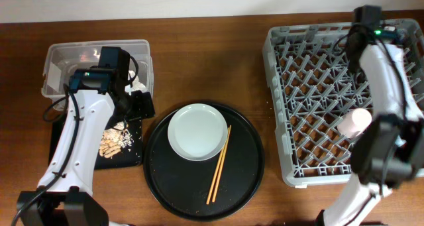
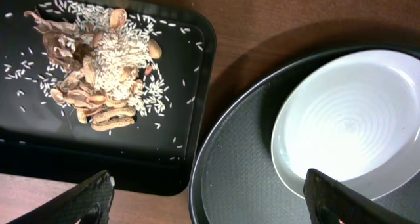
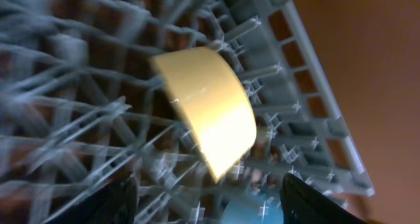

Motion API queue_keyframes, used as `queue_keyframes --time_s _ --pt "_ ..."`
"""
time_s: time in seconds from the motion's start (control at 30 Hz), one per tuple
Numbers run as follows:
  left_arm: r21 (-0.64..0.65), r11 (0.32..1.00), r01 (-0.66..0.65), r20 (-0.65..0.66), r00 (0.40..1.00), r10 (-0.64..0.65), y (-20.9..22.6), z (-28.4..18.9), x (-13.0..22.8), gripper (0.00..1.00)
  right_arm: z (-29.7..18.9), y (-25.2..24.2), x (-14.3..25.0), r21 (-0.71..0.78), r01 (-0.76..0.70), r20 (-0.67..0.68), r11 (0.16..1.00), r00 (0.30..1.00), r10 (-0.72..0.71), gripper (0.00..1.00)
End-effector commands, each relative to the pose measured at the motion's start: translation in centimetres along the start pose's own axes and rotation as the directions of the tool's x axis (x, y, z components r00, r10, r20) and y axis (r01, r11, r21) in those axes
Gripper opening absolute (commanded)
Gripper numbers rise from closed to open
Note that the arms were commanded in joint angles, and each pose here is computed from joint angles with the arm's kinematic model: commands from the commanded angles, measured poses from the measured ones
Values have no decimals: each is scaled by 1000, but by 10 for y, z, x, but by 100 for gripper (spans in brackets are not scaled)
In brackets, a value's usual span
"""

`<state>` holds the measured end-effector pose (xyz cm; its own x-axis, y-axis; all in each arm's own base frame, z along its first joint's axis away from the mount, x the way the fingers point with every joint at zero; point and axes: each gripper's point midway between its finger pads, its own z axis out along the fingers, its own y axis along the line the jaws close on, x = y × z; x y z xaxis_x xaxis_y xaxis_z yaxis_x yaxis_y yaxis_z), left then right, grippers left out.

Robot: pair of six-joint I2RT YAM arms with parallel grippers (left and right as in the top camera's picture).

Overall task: Sort waste into correct bins and load items into the dishwasher rack
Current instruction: 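Move the right gripper back to the white plate and grasp its rim, then carry the white plate with the right gripper and stand it in the rack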

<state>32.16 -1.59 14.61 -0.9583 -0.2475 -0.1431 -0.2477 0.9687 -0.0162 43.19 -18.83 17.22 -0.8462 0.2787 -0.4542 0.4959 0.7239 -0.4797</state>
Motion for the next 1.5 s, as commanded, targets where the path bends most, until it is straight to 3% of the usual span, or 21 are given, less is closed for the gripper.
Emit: queue_keyframes --time_s 0.0,0.07,0.1,0.33,0.47,0.53,0.67,0.83,1.0,1.17,1.3,1.37,1.47 --pt "13 1000 8 17 1000 -8 -1 -6 -1 95 -98 53 4 -525 -11 35 851 999 35 76" --pt "12 1000 7 17 1000 -7 -1 -6 -1 99 -151 100 32 -764 28 -17 645 998 -64 76" --pt "12 1000 7 16 1000 -7 -1 -6 0 99 -163 113 44 -797 40 -31 603 994 -108 76" --pt "12 1000 8 16 1000 -8 -1 -6 0 99 -209 232 167 -863 240 10 445 888 -460 78" --pt "12 1000 8 16 1000 -8 -1 -6 0 99 -205 282 228 -862 300 36 409 841 -540 69" --pt "12 1000 8 16 1000 -8 -1 -6 0 99 -187 293 249 -809 301 -5 505 855 -518 68" --pt "13 1000 8 16 1000 -8 -1 -6 0 99 -177 314 281 -799 320 -21 509 831 -556 61" --pt "13 1000 8 16 1000 -8 -1 -6 0 99 -166 321 302 -791 294 -91 537 811 -578 38" --pt "12 1000 8 16 1000 -8 -1 -6 0 99 -166 321 300 -791 287 -96 541 815 -572 4" --pt "13 1000 8 18 1000 -8 -1 -6 -1 100 -172 312 274 -786 255 -116 563 834 -540 4" --pt "13 1000 6 16 1000 -6 -2 -6 0 99 -203 285 207 -802 276 -4 530 885 -466 4" --pt "12 1000 11 17 1000 -11 0 -6 -1 99 -217 246 151 -745 323 105 583 921 -376 4" --pt "13 1000 10 17 1000 -10 -1 -6 -1 99 -218 175 74 -569 312 242 761 948 -207 4"
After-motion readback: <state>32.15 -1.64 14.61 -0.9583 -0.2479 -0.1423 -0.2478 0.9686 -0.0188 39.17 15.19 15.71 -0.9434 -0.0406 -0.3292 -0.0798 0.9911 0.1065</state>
